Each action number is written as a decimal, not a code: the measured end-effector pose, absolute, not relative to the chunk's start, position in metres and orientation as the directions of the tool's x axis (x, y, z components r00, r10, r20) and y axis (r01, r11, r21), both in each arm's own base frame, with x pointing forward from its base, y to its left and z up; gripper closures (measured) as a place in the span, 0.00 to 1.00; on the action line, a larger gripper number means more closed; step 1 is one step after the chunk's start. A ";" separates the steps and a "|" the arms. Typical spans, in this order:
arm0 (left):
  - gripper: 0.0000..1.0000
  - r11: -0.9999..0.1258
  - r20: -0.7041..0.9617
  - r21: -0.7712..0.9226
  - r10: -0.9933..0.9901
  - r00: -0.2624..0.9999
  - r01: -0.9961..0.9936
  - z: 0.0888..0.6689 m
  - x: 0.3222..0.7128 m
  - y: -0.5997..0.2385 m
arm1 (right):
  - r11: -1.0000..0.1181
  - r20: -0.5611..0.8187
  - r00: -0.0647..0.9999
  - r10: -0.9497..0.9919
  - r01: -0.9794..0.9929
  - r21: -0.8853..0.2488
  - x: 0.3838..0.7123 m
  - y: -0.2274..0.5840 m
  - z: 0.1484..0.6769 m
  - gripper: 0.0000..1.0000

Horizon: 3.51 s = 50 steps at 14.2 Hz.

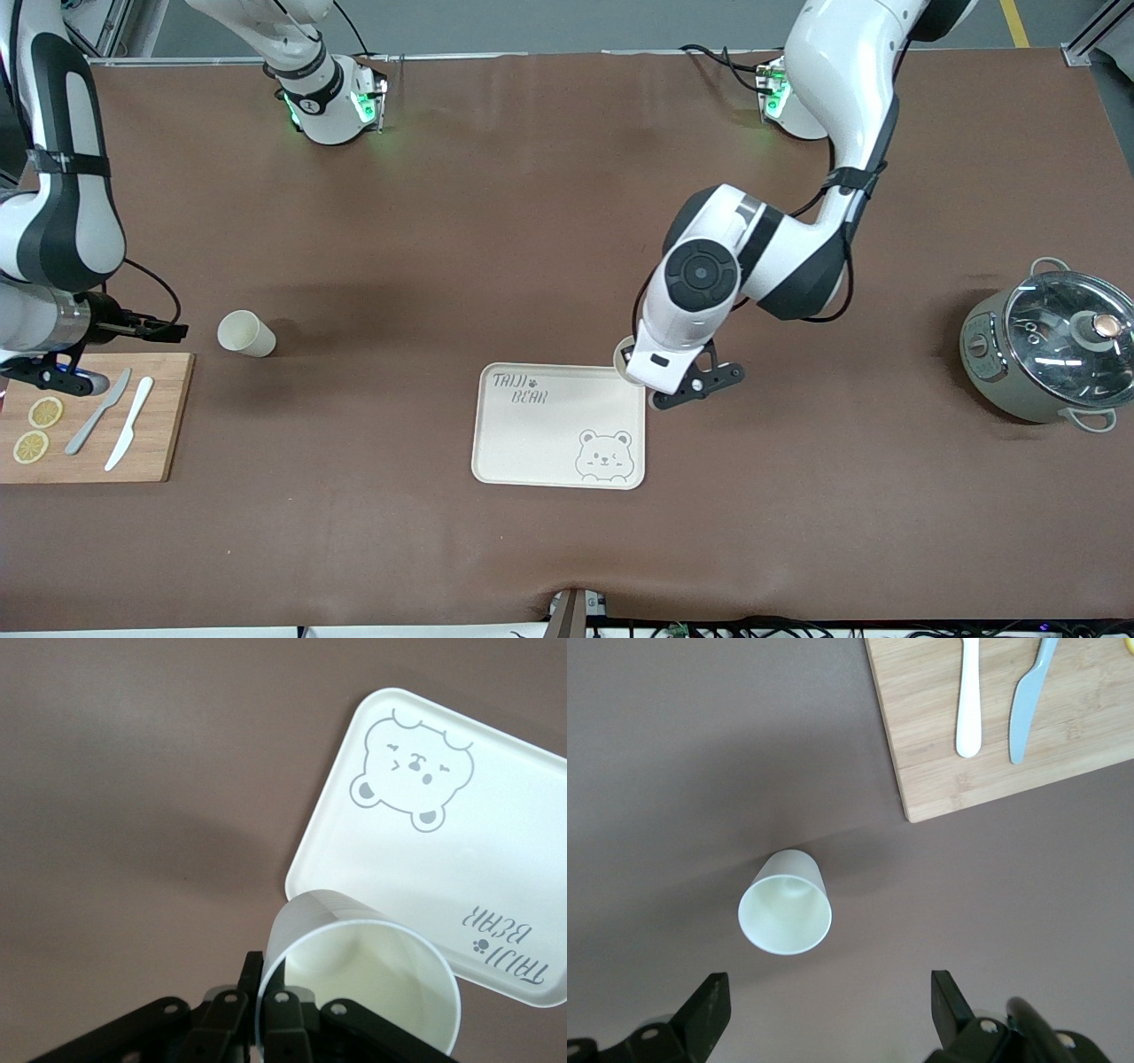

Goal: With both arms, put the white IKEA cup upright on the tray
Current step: 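Carry the cup toward the tray while the right gripper reaches the other cup, then lower the cup onto the tray while the right gripper grasps the second cup, then open the left gripper while the right gripper carries its cup toward the tray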

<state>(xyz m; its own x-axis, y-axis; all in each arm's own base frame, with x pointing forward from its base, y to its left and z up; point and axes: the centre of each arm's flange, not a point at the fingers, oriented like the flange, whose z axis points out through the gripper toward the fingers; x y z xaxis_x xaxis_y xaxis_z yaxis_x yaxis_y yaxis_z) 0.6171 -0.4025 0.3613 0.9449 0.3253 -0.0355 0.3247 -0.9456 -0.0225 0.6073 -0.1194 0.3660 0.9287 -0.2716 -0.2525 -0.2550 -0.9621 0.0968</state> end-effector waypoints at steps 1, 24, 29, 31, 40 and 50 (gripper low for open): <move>0.96 -0.946 -0.030 -0.019 0.325 0.945 0.325 0.359 0.618 -0.405 | -0.962 -0.247 0.930 -0.271 -0.255 0.096 0.605 -0.120 0.358 0.00; 0.96 -0.949 0.067 0.056 0.313 0.947 0.310 0.266 0.642 -0.433 | -0.969 -0.111 0.964 -0.243 -0.237 0.062 0.540 -0.103 0.233 0.18; 0.96 -0.947 0.088 0.066 0.319 0.944 0.314 0.248 0.648 -0.429 | -0.969 -0.109 0.964 -0.243 -0.238 0.062 0.540 -0.103 0.233 0.68; 0.96 -0.946 0.096 0.066 0.323 0.941 0.318 0.243 0.651 -0.426 | -0.969 -0.108 0.964 -0.243 -0.238 0.062 0.540 -0.103 0.233 0.76; 0.96 -0.945 0.113 0.082 0.324 0.939 0.316 0.234 0.653 -0.426 | -0.971 -0.114 0.965 -0.237 -0.231 0.062 0.548 -0.102 0.246 0.97; 0.96 -0.951 0.120 0.087 0.305 0.945 0.297 0.227 0.646 -0.439 | -0.958 -0.194 0.944 -0.266 -0.281 -0.054 0.593 -0.060 0.319 0.97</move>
